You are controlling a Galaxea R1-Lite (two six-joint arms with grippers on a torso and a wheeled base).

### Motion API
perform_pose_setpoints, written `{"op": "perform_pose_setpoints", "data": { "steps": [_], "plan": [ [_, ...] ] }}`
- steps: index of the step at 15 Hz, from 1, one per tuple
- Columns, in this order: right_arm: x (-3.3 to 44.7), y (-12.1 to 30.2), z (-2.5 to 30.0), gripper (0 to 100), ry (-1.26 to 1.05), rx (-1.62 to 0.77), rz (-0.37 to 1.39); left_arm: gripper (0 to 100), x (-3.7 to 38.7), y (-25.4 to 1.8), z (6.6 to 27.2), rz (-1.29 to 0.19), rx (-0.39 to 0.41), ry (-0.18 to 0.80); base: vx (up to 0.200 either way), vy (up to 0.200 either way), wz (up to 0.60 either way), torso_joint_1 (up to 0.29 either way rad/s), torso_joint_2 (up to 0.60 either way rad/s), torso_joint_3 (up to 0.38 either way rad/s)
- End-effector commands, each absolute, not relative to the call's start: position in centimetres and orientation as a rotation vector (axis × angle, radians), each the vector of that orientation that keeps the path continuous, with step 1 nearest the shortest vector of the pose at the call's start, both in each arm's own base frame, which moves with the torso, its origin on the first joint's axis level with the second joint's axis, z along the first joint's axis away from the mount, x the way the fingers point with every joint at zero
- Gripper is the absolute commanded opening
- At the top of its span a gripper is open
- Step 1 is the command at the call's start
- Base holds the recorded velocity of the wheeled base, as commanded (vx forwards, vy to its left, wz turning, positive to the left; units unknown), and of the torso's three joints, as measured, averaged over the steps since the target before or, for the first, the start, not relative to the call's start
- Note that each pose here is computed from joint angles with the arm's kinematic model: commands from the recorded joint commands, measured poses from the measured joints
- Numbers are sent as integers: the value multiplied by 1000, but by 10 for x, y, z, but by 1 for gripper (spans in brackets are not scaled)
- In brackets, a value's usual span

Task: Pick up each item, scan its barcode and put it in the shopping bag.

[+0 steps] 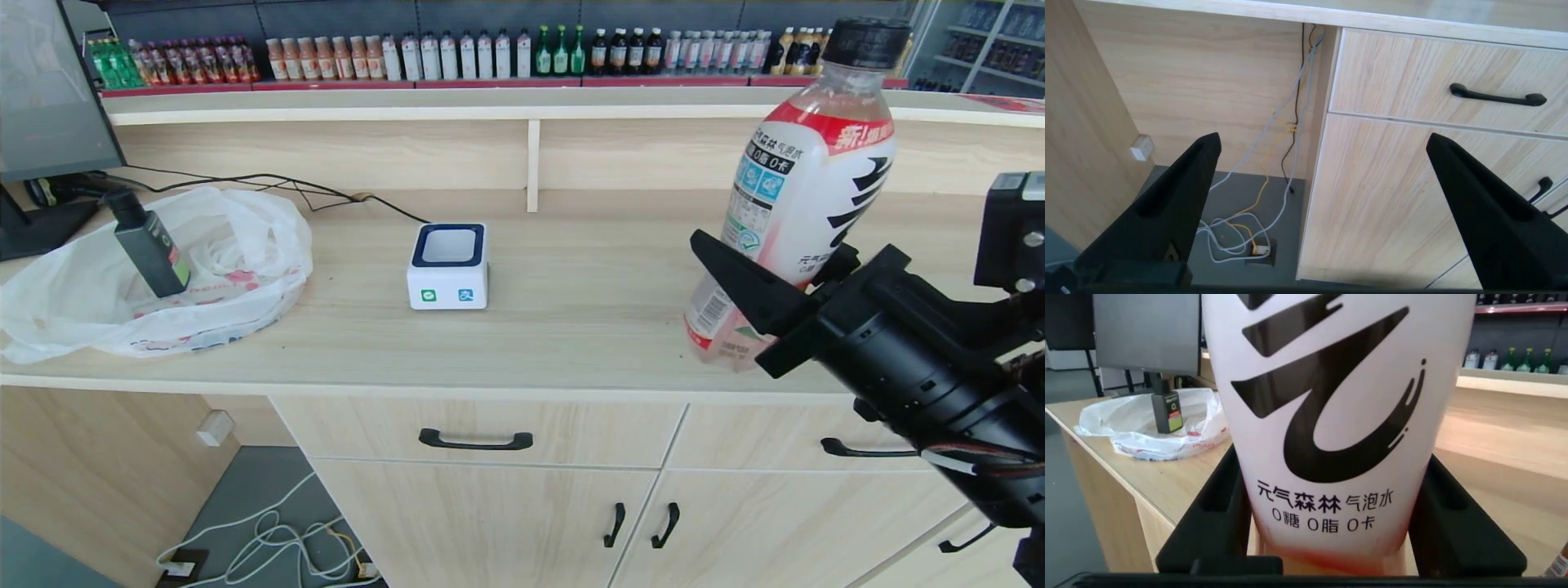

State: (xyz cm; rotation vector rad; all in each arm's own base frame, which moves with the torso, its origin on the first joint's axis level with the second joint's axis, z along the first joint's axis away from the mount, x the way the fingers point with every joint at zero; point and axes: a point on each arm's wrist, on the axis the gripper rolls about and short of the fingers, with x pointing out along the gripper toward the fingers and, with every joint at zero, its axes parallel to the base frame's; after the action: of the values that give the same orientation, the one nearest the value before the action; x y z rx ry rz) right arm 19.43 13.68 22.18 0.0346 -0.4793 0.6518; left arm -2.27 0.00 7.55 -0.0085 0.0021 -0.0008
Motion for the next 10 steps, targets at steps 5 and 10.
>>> {"op": "perform_pose_setpoints", "data": {
  "steps": [5, 10],
  "plan": [
    [193, 129, 219, 0, -462, 48, 634, 100, -23, 0, 76, -2, -9, 2, 0, 40, 0, 0, 0, 0],
    [193, 129, 219, 0, -459, 58, 640, 100, -23, 0, 76, -2, -11, 2, 0, 200, 0, 1, 5, 3]
  ]
}}
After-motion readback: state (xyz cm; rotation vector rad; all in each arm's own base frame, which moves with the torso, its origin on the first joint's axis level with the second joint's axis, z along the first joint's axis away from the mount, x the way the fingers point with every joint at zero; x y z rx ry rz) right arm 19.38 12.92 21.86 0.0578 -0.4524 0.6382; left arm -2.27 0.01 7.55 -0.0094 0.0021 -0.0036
